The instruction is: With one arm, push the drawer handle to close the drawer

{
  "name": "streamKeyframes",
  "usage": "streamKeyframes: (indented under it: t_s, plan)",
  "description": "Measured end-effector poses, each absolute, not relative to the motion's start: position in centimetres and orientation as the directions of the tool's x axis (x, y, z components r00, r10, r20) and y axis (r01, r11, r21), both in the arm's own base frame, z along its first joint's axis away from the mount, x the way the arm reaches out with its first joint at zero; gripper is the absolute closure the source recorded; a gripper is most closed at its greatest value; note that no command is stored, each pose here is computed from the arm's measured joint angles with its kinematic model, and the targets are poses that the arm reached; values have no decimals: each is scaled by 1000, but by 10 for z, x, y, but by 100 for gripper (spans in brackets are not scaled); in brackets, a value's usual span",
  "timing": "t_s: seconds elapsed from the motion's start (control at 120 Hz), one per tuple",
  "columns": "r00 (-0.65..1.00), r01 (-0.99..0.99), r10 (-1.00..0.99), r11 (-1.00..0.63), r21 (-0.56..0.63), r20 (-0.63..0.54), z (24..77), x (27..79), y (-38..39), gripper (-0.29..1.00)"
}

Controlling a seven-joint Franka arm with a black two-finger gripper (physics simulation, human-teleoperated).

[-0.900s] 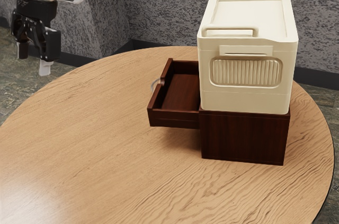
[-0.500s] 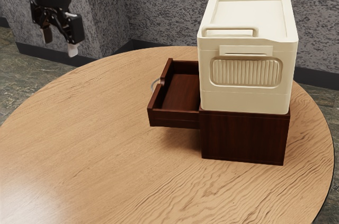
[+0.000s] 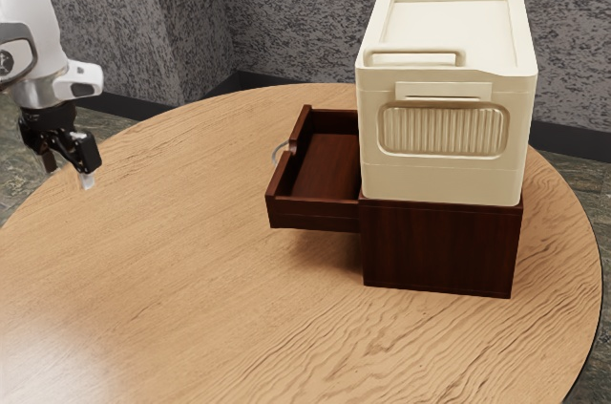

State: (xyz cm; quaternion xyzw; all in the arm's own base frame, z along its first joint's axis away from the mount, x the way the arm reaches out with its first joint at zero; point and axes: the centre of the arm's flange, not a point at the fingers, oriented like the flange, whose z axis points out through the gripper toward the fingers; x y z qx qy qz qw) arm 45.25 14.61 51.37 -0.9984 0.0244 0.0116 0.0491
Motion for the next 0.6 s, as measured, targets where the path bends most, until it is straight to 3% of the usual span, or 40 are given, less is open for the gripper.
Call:
streamKeyframes:
  t_s: [0.217, 0.392, 0.6]
  plan:
    - [927, -359, -373, -906, -224, 26, 490, 500, 155, 2]
    - [845, -512, -535, -823, -247, 32, 462, 538, 161, 2]
    - [725, -653, -685, -716, -247, 67, 459, 548, 161, 2]
